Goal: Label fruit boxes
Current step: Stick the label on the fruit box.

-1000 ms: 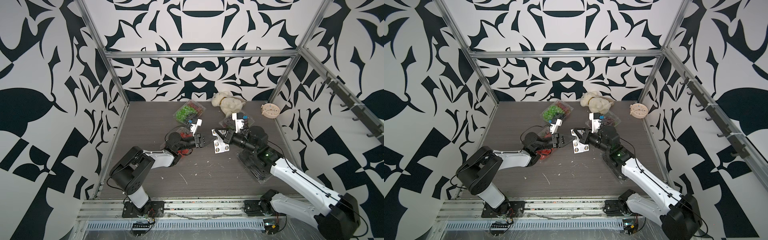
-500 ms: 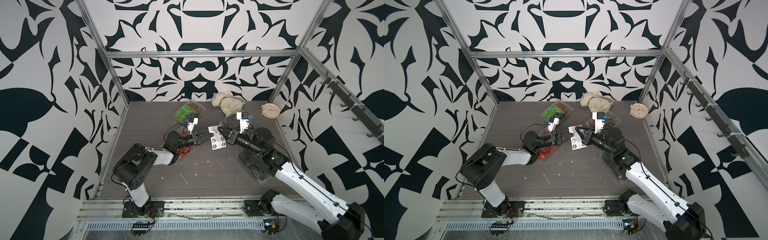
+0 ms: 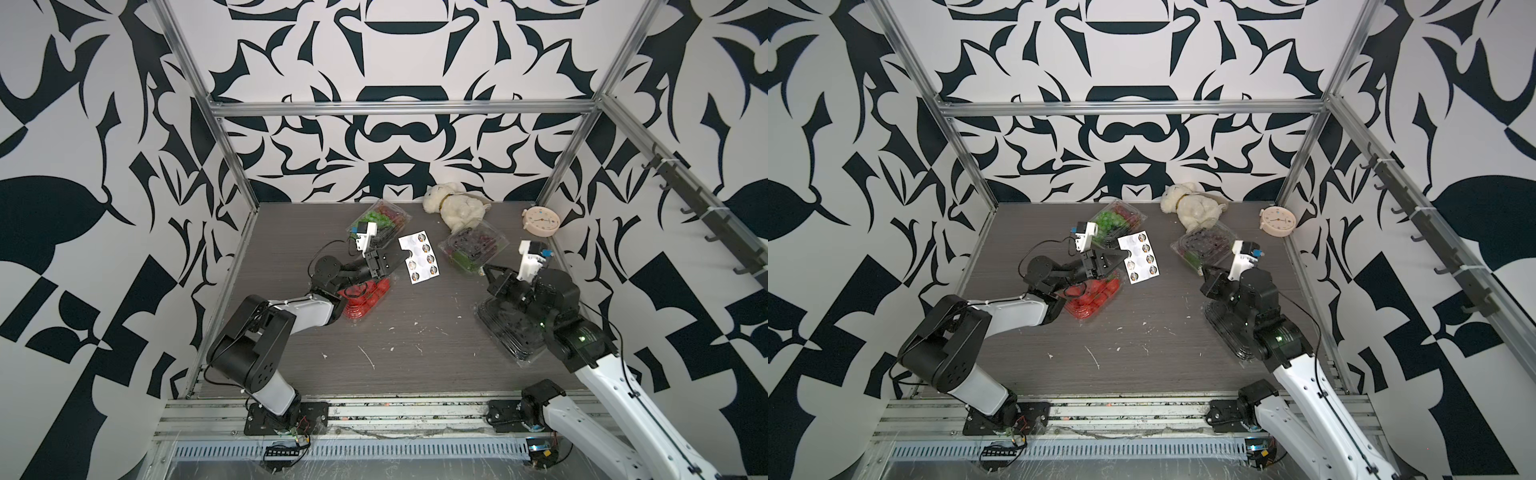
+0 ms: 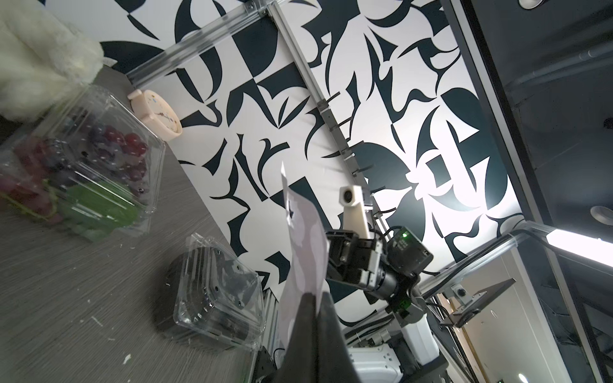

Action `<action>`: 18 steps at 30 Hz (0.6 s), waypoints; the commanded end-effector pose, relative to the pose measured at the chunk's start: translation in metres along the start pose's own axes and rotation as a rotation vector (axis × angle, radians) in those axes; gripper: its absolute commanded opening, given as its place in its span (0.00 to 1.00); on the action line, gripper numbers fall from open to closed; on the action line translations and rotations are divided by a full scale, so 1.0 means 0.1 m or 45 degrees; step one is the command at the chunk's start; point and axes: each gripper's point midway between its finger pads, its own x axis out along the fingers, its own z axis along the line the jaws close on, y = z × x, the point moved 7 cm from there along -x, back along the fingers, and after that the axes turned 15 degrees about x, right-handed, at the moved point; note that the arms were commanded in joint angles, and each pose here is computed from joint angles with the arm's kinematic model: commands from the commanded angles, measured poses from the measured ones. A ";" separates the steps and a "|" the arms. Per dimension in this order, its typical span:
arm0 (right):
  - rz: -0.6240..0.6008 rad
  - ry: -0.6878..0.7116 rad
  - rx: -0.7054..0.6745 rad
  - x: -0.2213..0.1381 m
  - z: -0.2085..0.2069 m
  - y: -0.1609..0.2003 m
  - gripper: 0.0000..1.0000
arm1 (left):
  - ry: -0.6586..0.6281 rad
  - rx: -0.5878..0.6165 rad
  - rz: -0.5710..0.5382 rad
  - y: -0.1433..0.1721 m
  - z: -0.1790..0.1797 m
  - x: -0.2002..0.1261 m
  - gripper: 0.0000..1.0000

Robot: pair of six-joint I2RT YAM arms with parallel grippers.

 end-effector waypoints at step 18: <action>-0.260 0.741 0.100 -0.12 -1.31 0.19 0.00 | -0.054 0.130 0.053 0.00 -0.34 -0.30 0.00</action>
